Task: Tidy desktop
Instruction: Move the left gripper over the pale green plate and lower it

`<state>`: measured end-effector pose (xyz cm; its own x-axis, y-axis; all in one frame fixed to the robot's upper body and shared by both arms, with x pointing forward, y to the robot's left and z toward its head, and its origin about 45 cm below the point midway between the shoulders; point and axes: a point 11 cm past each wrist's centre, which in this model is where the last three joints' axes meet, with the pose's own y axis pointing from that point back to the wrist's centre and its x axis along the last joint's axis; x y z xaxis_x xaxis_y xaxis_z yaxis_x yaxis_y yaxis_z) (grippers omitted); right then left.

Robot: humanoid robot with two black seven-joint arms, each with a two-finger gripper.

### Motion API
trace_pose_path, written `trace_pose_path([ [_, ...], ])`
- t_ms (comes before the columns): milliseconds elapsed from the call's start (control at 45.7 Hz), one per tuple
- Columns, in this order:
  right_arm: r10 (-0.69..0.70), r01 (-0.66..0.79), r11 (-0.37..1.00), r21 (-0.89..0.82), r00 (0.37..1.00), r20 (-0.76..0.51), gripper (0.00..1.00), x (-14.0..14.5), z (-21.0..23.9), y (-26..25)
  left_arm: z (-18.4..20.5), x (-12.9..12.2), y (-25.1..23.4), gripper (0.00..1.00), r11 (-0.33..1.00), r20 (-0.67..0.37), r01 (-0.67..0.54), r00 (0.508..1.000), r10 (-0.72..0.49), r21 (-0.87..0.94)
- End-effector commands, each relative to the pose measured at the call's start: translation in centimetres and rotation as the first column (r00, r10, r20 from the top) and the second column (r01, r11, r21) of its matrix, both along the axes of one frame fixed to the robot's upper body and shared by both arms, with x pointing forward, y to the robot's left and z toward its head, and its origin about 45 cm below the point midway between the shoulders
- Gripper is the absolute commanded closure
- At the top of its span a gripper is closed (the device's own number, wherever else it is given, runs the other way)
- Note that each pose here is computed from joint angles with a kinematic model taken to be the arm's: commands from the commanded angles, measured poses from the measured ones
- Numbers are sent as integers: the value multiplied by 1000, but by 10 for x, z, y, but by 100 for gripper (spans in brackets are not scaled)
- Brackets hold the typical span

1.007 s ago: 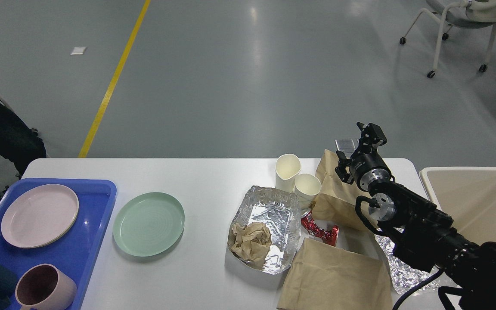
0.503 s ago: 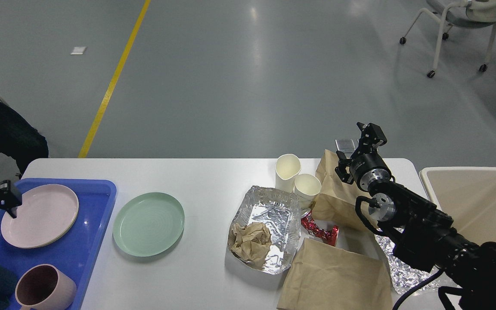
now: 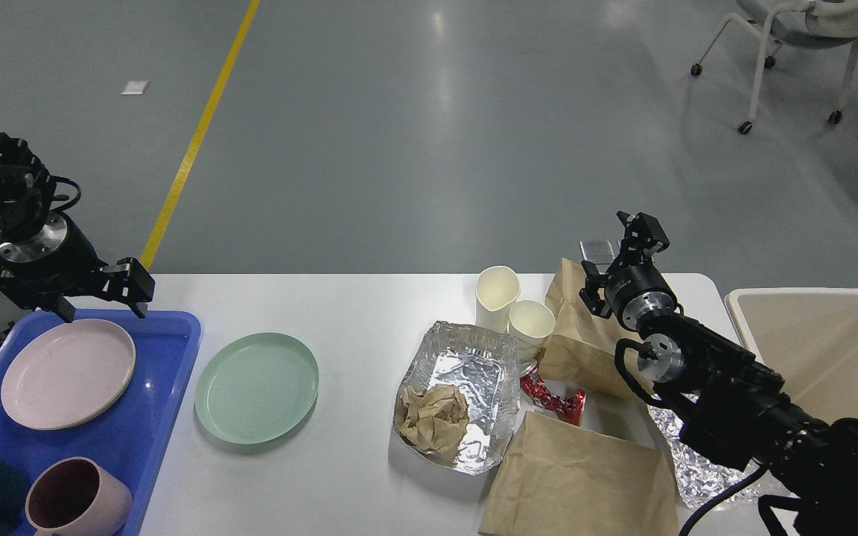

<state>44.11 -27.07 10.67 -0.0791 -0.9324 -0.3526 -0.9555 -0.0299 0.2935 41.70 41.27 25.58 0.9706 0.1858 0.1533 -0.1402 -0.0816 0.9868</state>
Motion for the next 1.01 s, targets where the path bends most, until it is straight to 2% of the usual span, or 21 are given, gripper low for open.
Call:
trace_pose_path([
  [0, 0, 0, 1000, 0, 1000, -1, 0, 0, 0, 0, -8, -1, -18, 7, 999, -39, 37, 999, -37, -1],
  [285, 0, 0, 1000, 0, 1000, -1, 0, 0, 0, 0, -25, 3, -61, 5, 992, -84, 128, 988, -128, -6],
  [416, 0, 0, 1000, 0, 1000, -1, 0, 0, 0, 0, -38, -8, -73, 5, 992, -158, 111, 980, -120, -66],
  [547, 0, 0, 1000, 0, 1000, 1, 0, 0, 0, 0, -49, -9, -97, 5, 983, -157, 124, 977, -145, -138],
  [832, 0, 0, 1000, 0, 1000, -1, 0, 0, 0, 0, -55, -10, -105, 5, 978, -158, 119, 977, -147, -171],
  [985, 0, 0, 1000, 0, 1000, -1, 0, 0, 0, 0, -68, -14, -125, 5, 974, -193, 171, 961, -198, -150],
])
